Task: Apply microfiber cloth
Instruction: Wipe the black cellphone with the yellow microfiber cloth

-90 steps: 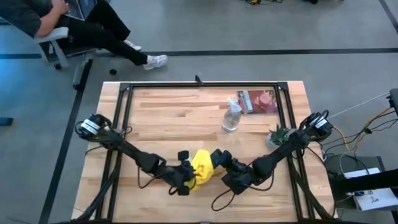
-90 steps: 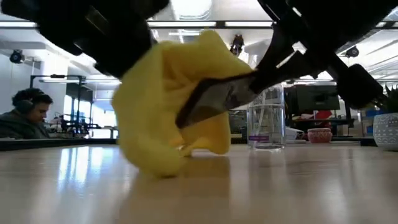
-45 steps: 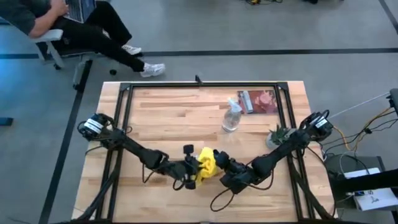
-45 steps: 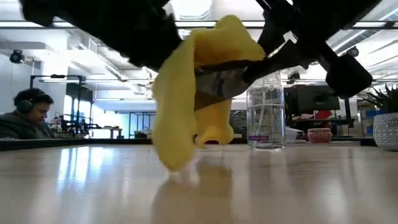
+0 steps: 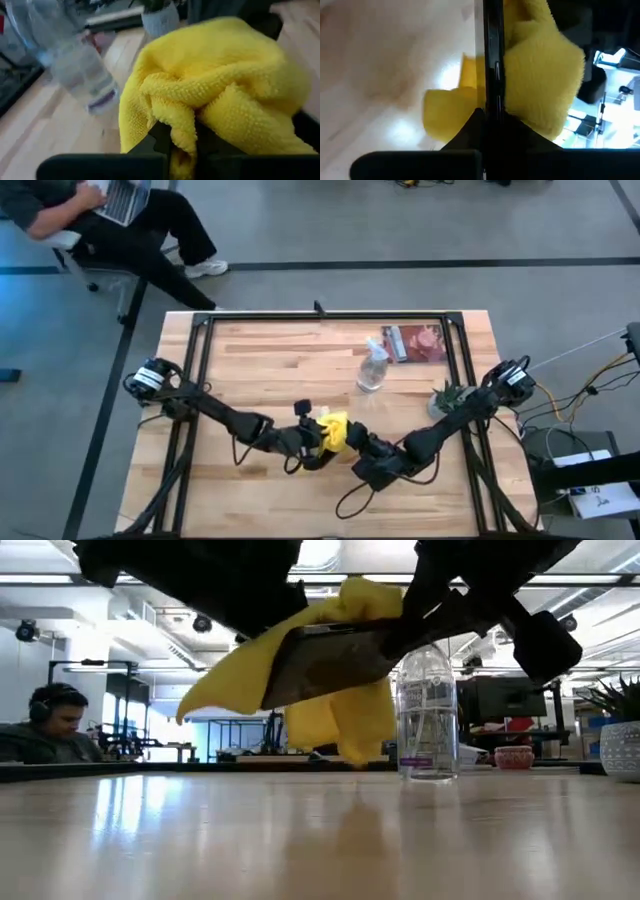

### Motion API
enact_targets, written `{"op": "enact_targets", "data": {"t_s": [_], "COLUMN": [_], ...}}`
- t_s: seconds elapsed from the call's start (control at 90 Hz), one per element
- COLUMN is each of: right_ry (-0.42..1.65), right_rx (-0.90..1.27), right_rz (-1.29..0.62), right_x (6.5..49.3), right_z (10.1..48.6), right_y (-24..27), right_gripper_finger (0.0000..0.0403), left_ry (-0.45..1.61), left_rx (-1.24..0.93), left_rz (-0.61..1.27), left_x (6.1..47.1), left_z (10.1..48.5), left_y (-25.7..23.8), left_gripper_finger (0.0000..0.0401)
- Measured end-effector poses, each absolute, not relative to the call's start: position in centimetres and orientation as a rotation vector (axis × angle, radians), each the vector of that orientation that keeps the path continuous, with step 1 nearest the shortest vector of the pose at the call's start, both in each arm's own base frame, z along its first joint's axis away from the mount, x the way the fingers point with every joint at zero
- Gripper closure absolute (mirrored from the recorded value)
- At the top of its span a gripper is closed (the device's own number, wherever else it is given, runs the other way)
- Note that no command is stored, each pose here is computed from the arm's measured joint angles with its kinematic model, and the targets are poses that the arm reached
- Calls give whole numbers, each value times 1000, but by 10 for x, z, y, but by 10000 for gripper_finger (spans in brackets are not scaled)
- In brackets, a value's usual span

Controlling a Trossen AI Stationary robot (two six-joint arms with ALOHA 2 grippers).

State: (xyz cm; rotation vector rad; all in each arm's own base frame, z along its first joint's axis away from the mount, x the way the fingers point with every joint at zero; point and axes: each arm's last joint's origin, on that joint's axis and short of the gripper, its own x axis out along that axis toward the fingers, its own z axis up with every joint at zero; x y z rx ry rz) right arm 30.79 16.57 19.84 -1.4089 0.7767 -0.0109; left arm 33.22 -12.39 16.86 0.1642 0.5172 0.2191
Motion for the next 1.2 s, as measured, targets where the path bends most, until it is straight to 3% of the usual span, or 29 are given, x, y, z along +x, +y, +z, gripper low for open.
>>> {"op": "enact_targets", "data": {"t_s": [0.178,0.333,0.556,0.744,1.0,1.2], "right_ry": [746,736,732,747,781,815], "right_rx": [-1401,-1376,-1397,-1407,-1405,-1401], "right_rz": [-68,-172,-119,-55,45,90], "right_x": [311,315,316,314,313,320], "right_z": [211,221,221,215,201,188], "right_y": [167,166,168,167,163,158], "right_gripper_finger": [392,392,392,393,393,393], "left_ry": [693,696,742,829,719,459], "left_rx": [104,50,65,96,130,177], "left_rz": [201,130,103,237,157,-1], "left_x": [310,299,282,262,259,283], "left_z": [155,156,159,170,202,220], "left_y": [-137,-159,-173,-159,-157,-169], "left_gripper_finger": [392,392,392,392,392,392]}}
